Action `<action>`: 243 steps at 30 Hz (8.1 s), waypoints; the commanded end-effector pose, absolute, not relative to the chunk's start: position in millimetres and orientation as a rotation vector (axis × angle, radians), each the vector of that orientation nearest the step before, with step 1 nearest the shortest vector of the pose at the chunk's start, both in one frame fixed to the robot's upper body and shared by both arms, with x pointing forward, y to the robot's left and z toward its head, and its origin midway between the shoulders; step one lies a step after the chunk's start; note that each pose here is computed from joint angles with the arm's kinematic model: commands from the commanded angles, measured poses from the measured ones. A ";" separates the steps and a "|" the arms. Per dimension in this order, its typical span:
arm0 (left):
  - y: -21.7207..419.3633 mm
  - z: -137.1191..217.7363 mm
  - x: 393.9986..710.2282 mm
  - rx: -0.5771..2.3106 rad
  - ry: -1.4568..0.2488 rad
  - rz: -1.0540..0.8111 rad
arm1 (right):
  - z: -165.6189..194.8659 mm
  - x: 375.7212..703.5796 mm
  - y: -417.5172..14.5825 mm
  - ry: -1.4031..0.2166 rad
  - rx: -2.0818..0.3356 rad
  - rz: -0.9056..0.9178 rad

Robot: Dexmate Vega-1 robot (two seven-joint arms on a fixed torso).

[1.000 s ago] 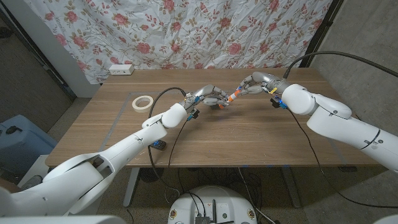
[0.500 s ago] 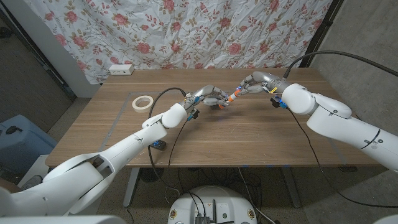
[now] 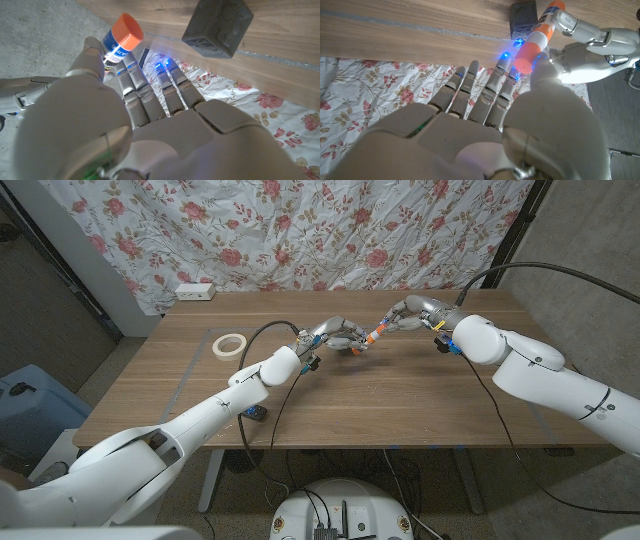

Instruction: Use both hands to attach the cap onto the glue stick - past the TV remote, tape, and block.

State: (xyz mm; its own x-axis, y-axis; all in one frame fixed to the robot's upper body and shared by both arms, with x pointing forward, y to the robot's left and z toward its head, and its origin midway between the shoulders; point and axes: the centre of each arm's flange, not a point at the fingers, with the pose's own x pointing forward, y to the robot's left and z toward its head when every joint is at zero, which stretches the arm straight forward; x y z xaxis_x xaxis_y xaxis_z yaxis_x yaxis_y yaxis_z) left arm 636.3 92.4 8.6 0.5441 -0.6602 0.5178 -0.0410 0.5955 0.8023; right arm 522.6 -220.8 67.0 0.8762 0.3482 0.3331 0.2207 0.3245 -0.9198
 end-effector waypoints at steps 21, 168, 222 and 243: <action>90.0 6.6 631.4 0.871 -0.945 -0.424 | 62.1 521.4 -219.4 -0.531 -1.247 0.099; 98.1 5.2 627.1 0.840 -0.949 -0.351 | 31.6 511.7 -220.5 -0.592 -1.010 0.130; 94.1 10.6 631.6 0.822 -0.963 -0.354 | -28.5 493.3 -203.7 -0.712 -0.892 0.003; 98.3 8.0 627.4 0.815 -0.969 -0.338 | -40.6 491.3 -195.9 -0.731 -0.894 -0.015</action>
State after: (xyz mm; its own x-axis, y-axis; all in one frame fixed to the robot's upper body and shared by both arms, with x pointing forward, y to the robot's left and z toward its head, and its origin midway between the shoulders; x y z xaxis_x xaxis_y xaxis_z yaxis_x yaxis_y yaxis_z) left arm 629.8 96.1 10.0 0.5434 -0.5981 0.5891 -0.0864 0.6581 0.7479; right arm 492.3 -200.5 -34.4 0.7656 0.2797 0.5794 0.2954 0.6471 -0.7028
